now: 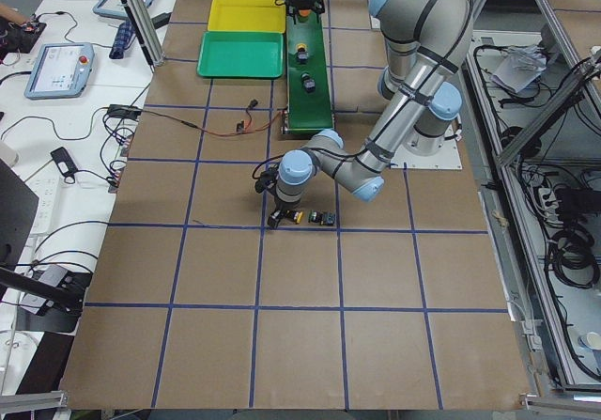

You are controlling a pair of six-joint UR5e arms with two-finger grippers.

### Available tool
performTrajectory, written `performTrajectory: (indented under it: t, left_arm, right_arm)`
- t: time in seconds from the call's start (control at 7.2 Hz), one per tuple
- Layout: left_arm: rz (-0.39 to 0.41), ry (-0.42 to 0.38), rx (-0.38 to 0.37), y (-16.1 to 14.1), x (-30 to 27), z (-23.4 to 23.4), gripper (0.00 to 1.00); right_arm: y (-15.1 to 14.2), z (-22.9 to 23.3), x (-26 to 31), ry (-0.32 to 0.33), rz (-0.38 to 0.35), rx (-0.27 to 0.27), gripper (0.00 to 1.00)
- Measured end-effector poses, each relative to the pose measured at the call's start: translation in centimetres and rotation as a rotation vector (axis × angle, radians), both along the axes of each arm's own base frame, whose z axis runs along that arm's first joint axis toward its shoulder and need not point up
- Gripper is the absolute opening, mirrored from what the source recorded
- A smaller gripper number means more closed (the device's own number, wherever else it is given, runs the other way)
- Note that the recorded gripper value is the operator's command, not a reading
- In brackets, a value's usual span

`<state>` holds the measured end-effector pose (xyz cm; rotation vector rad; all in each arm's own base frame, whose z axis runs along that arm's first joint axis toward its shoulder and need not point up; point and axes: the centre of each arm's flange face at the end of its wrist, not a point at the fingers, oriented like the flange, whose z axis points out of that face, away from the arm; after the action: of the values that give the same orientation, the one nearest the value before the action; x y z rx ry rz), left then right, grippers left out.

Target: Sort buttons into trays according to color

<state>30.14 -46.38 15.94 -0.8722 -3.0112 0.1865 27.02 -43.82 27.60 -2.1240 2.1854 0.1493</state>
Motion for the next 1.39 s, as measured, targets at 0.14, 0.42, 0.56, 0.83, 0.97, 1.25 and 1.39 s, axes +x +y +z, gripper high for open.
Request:
performTrajectory:
  t: [0.14,0.42,0.56,0.83,0.97,1.25,1.39]
  left_arm:
    - [-0.010,-0.004,-0.002,-0.2,-0.2,0.2,0.00]
    - [-0.057,-0.019,-0.018,-1.7,-1.5,1.7,0.00]
    - [-0.117,-0.031,-0.030,-3.2,-3.1,3.7,0.00]
    - [-0.307,-0.038,-0.035,-5.2,-8.6,8.8,0.00]
    - [-0.412,-0.013,-0.011,-5.1,-12.2,10.8,0.00]
    - [-0.649,0.027,0.034,-4.2,-20.7,13.4,0.01]
    - [-0.732,0.046,0.056,-2.6,-24.8,13.4,0.02]
  right_arm:
    - [0.1,-0.3,-0.1,0.001,-0.001,0.005,1.00]
    - [-0.1,-0.3,-0.1,-0.004,-0.003,-0.016,1.00]
    - [-0.2,-0.3,0.0,-0.006,-0.006,-0.030,1.00]
    - [0.4,-1.2,-0.2,-0.004,-0.004,-0.020,1.00]
    - [0.6,-1.6,-0.3,-0.003,-0.002,-0.020,0.98]
    - [0.4,-1.9,-0.5,-0.008,-0.005,-0.041,0.98]
    - [0.1,-2.1,-0.6,-0.010,-0.009,-0.051,0.98]
